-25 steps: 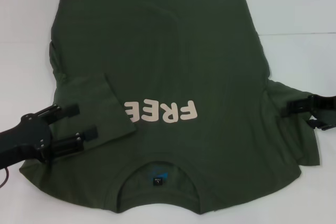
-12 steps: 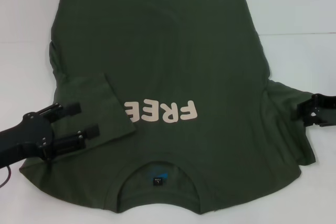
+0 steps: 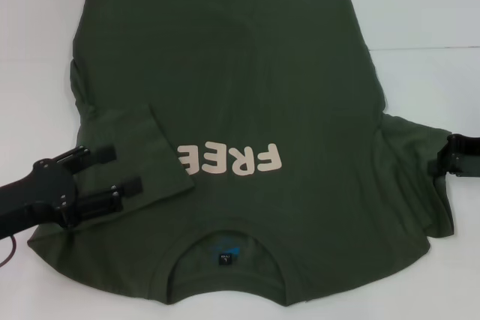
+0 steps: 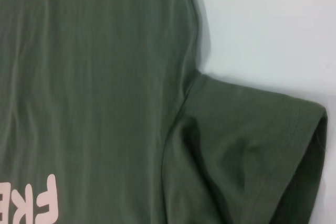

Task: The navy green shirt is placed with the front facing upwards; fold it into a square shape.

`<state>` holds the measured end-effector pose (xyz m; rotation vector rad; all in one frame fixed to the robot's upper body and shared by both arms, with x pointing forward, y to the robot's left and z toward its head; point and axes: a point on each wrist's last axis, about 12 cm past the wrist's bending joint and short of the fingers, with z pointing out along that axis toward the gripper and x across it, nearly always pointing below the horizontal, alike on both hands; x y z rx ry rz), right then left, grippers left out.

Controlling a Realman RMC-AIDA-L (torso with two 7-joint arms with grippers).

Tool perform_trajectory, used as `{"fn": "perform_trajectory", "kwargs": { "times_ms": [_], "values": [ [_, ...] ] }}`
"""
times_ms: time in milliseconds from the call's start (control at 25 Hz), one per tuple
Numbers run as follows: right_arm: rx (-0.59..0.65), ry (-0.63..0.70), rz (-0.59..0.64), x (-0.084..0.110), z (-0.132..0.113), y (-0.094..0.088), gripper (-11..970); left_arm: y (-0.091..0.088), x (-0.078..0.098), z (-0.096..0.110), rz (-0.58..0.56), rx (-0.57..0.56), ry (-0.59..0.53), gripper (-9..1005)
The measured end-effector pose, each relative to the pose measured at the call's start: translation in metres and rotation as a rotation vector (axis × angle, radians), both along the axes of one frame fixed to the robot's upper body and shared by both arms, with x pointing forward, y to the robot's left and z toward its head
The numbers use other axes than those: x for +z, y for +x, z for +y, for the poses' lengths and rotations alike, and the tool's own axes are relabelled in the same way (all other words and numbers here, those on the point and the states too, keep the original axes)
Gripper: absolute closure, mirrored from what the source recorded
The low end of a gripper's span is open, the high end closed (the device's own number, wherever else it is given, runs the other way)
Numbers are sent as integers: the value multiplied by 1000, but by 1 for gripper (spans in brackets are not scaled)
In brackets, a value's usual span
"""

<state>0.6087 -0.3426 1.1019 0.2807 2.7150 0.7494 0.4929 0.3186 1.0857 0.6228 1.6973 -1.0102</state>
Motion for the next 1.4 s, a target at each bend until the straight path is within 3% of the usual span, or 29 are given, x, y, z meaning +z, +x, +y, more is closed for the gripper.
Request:
{"fn": "perform_trajectory", "kwargs": {
  "times_ms": [200, 1240, 1400],
  "values": [
    [8, 1, 1, 0, 0, 0, 954, 0, 0, 0, 0, 0, 0, 92],
    [17, 9, 3, 9, -9, -3, 939, 2, 2, -1, -4, -6, -5, 92],
    [21, 10, 6, 9, -8, -3, 833, 3, 3, -1, -5, -8, -5, 92]
  ]
}}
